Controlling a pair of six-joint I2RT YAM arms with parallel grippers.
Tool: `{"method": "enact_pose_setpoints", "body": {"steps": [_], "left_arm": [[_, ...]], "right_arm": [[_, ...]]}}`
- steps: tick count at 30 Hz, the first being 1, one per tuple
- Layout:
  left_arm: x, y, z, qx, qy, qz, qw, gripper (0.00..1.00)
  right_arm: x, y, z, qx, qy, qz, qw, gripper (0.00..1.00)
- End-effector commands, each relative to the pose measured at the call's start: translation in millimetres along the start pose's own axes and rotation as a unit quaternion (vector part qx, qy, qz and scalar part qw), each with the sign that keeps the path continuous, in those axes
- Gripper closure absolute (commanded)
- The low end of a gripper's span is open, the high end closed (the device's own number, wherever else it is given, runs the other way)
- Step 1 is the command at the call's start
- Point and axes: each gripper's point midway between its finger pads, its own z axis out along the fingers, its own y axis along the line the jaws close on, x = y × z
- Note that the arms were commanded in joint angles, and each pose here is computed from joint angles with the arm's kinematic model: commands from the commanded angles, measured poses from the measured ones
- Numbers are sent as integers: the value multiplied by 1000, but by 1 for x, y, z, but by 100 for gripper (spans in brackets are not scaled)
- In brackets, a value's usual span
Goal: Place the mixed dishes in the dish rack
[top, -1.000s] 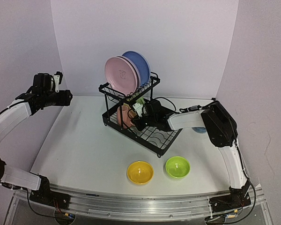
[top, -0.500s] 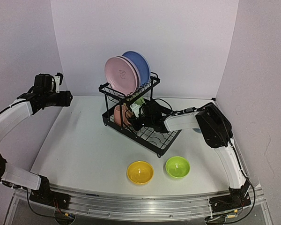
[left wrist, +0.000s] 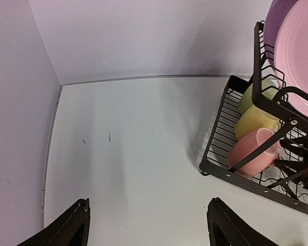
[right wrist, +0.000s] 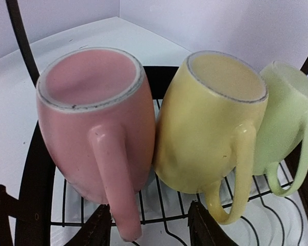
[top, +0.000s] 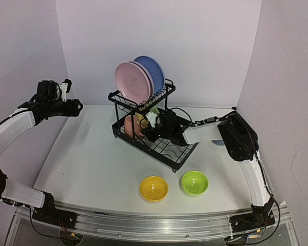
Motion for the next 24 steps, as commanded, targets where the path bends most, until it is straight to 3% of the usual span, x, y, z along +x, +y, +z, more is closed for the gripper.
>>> {"method": "enact_pose_setpoints", "body": {"steps": [1, 7, 10, 18, 24], "left_arm": [[-34, -12, -23, 31, -72, 37, 996, 22], [-39, -29, -34, 74, -109, 89, 987, 23], [-35, -39, -40, 97, -118, 115, 982, 25], [-15, -59, -51, 126, -119, 165, 971, 29], [13, -125, -60, 223, -89, 247, 939, 33]], "right_arm": [[-66, -14, -39, 32, -65, -2, 997, 47], [-75, -18, -65, 45, -70, 13, 996, 36], [-69, -21, -81, 57, -60, 28, 996, 15], [-63, -22, -114, 60, -38, 50, 996, 11], [-46, -33, -145, 100, 0, 77, 992, 11]]}}
